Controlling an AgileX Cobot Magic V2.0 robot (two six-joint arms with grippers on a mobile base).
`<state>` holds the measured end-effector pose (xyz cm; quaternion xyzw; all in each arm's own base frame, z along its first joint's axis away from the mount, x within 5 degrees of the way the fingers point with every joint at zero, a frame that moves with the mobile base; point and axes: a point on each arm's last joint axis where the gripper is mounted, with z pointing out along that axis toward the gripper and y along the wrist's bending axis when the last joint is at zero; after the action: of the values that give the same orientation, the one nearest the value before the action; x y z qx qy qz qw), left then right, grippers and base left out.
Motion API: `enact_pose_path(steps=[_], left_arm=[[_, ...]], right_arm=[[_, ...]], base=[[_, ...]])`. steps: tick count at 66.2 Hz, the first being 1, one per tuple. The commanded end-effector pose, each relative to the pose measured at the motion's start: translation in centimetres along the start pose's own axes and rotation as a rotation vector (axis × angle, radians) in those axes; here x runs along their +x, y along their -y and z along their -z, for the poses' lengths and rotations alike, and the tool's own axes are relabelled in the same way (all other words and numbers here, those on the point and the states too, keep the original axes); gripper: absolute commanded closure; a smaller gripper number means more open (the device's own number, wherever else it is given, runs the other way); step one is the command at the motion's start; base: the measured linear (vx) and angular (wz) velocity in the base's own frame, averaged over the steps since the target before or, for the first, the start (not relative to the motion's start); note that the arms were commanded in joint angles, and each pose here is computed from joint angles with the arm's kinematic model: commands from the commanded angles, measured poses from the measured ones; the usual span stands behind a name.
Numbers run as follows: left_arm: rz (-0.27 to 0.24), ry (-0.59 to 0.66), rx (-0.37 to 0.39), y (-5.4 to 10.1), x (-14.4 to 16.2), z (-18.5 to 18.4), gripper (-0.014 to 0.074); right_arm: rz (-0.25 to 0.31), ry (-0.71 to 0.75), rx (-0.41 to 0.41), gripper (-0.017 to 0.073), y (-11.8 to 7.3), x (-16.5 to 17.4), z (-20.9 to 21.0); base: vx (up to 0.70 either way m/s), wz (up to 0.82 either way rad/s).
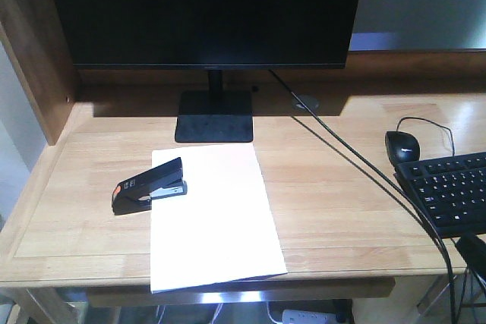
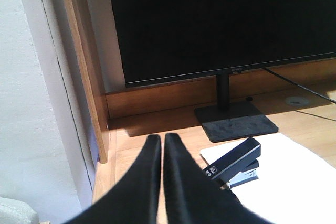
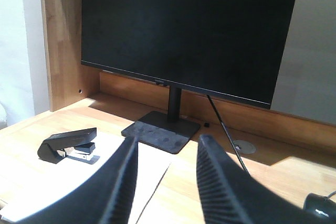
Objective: Grab stapler and paper to desk for stapling
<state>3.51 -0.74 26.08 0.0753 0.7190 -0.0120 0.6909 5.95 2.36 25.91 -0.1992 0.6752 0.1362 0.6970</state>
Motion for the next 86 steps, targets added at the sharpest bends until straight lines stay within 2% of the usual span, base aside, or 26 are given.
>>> enact_pose_path(steps=[1,7,12,18,25,29,42,69,77,79,82,86], left_arm=[[0.02,0.097,-0.008,-0.1,-1.4,0.4,0.06],[0.02,0.097,-0.008,-0.1,-1.4,0.4,0.06],[0.02,0.097,-0.008,-0.1,-1.4,0.4,0.06],[0.02,0.097,-0.008,-0.1,-1.4,0.4,0.06],[0.02,0.097,-0.008,-0.1,-1.4,0.4,0.06],[0.02,0.097,-0.008,-0.1,-1.4,0.4,0.06],[0.02,0.097,-0.008,-0.1,-1.4,0.4,0.06],[0.02,0.096,-0.01,-0.1,-1.2,0.3,0.06],[0.023,0.057,-0.009,0.0,0.5,-0.3,0.06],[0.003,0.046,-0.012,0.0,0.9,-0.4,0.06],[-0.06,0.048,-0.029,-0.1,1.5,-0.7,0.06],[-0.061,0.078,-0.041,-0.2,1.9,-0.9,0.06]], right_arm=[[0.024,0.04,-0.016,0.0305,-0.1,-1.1,0.0],[0.024,0.041,-0.017,0.0305,-0.1,-1.1,0.0],[0.05,0.045,-0.012,0.0309,-0.1,-1.1,0.0],[0.056,0.046,-0.008,0.0349,0.0,-1.1,0.0],[0.002,0.031,0.015,0.0479,0.2,-1.0,0.0],[-0.004,0.016,0.046,0.0578,0.5,-0.9,0.0],[0.015,-0.022,0.124,0.0569,1.2,-0.5,0.1],[0.014,-0.021,0.122,0.0568,1.2,-0.5,0.1],[0.014,-0.021,0.123,0.0568,1.2,-0.5,0.1],[0.014,-0.021,0.123,0.0568,1.2,-0.5,0.1],[0.014,-0.021,0.123,0.0568,1.2,-0.5,0.1],[0.015,-0.021,0.123,0.0568,1.2,-0.5,0.1]], base=[[0.0,0.0],[0.0,0.0],[0.0,0.0],[0.0,0.0],[0.0,0.0],[0.0,0.0],[0.0,0.0],[0.0,0.0],[0.0,0.0],[0.0,0.0],[0.0,0.0],[0.0,0.0]])
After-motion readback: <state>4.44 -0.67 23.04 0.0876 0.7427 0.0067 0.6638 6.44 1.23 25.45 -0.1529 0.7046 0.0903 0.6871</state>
